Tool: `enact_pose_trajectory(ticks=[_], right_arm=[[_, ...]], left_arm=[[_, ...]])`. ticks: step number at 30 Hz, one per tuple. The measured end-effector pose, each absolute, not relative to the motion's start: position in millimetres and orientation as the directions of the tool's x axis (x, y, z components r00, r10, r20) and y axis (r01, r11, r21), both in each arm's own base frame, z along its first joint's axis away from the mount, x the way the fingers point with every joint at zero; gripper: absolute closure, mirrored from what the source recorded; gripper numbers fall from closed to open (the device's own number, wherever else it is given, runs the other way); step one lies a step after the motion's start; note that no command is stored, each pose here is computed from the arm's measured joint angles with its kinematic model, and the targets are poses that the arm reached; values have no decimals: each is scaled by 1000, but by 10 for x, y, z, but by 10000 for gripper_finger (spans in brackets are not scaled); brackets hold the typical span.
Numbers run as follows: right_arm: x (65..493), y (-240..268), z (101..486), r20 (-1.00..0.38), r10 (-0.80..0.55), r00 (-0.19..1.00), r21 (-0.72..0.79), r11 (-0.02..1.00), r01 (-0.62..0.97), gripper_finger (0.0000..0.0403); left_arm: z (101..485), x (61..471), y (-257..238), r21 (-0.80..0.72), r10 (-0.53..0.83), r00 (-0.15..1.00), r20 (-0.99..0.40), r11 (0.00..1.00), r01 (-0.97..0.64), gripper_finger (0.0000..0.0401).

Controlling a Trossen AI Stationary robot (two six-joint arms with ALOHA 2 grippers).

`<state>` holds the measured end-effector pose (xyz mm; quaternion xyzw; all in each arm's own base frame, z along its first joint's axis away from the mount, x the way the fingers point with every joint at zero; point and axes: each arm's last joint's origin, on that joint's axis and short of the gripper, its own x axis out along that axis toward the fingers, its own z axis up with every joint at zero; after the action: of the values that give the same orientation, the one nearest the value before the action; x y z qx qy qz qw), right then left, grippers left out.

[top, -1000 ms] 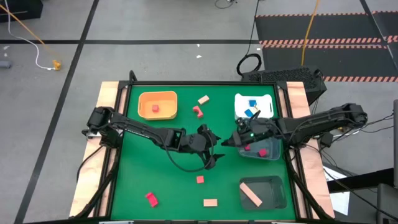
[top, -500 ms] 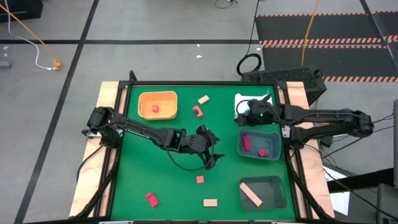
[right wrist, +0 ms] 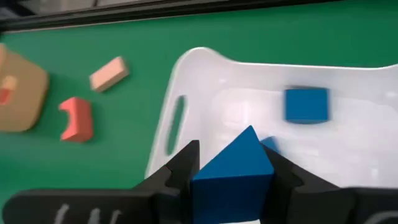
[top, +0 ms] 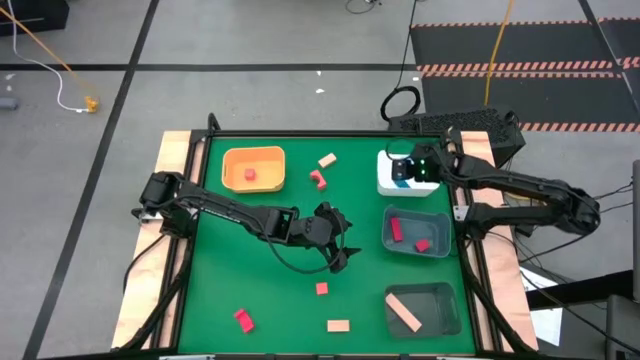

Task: Sort & place blocks by color
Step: Put the blue block into the white bin, then put the top orange block into the yellow bin

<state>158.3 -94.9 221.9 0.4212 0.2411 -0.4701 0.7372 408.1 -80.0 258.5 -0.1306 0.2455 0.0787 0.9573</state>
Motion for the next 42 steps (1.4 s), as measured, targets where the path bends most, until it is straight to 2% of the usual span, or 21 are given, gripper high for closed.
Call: enact_pose_trajectory(ticks=[4, 9, 17, 25, 30, 35, 38, 42], right_arm=[[1543, -1024, 2202, -760, -504, 411, 361, 198, 911, 296], [1514, -1073, 2203, -758, -517, 398, 330, 223, 918, 273], [1502, -1106, 2211, -751, -525, 400, 318, 244, 916, 207], [1511, -1112, 2220, -743, -530, 410, 280, 311, 908, 144], [1514, -1095, 2210, -757, -484, 439, 295, 346, 891, 118], [1439, -1066, 2156, -806, -492, 330, 177, 332, 927, 103], [1398, -1055, 2134, -822, -503, 268, 93, 345, 934, 105], [1410, -1061, 2141, -815, -507, 281, 97, 358, 929, 109]], left_arm=[[2585, 4083, -794, -209, 88, 867, -491, 954, -215, 36], [2585, 4095, -728, -213, 102, 865, -491, 949, -233, 36], [2586, 4131, -482, -227, 154, 858, -490, 928, -296, 36], [2581, 4156, 100, -220, 260, 828, -497, 885, -410, 36], [2503, 4071, 512, -247, 333, 744, -579, 798, -550, 36], [2413, 3941, 831, -270, 374, 641, -670, 682, -680, 36], [2405, 3907, 958, -302, 355, 638, -683, 658, -690, 36], [2404, 3874, 1088, -352, 364, 631, -685, 592, -725, 36]])
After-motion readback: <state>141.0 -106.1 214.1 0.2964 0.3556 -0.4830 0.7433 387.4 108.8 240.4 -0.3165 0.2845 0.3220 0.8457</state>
